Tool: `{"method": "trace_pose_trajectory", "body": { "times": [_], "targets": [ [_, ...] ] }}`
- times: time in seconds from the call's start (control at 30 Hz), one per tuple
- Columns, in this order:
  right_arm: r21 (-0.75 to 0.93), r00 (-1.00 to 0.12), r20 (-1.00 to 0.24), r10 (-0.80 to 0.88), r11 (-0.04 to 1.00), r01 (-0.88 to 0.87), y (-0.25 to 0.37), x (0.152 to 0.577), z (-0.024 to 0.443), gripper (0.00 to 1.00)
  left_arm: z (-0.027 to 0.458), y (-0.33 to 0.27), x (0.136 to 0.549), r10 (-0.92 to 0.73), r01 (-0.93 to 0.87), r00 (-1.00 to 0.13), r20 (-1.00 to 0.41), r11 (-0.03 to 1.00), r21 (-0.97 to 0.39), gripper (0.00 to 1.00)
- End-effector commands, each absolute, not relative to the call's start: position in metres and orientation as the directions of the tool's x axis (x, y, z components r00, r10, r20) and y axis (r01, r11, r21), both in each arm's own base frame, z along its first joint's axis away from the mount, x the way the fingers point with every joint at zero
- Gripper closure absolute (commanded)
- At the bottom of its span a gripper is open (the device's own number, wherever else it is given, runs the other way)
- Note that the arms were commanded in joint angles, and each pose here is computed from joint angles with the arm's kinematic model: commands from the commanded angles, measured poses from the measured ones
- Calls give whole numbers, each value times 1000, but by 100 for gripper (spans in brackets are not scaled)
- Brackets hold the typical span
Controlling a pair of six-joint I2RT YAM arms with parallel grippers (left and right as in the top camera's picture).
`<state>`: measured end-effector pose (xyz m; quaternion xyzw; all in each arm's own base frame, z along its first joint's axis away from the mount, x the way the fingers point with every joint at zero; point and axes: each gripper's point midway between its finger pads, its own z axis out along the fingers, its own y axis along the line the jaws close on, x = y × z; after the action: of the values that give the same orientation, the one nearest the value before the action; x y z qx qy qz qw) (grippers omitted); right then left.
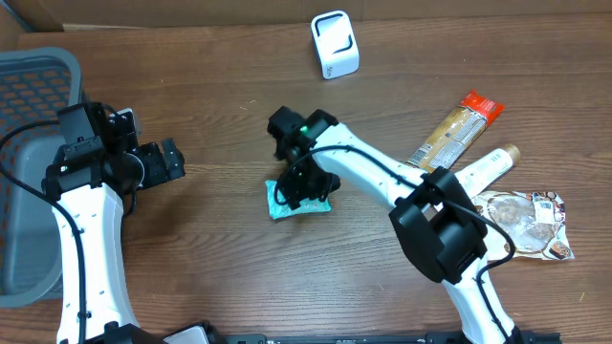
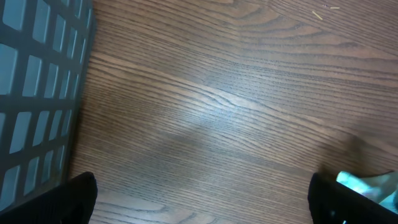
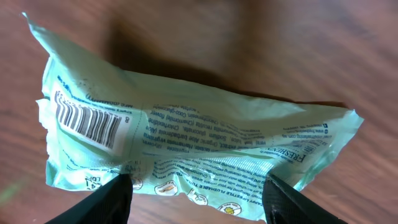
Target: Scan the item barcode
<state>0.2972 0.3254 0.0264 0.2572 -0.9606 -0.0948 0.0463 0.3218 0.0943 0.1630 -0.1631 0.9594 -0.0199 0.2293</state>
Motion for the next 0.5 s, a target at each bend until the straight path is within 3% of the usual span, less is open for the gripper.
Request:
{"method": "trace_pose_trajectory", "body": {
  "times": [0.0,0.2,0.33,0.47],
  "targets": [
    [208,-880,-8,-475,860,-467,312,319,41,33,166,93,324,-302,-283,-844,-443,953,-110,0],
    [374,-854,-65,-517,780,-501,326,324,77,32,166,93,324,-302,-283,-844,-443,953,-111,0],
    [387,-894,-116,-433,809,-442,307,350,114,29,166,93,324,-302,-283,-844,-443,953,-111,0],
    [406,-941,-93,-324,851,-333,276,369,122,25,166,93,324,-302,-283,-844,-443,953,-111,0]
  ]
}}
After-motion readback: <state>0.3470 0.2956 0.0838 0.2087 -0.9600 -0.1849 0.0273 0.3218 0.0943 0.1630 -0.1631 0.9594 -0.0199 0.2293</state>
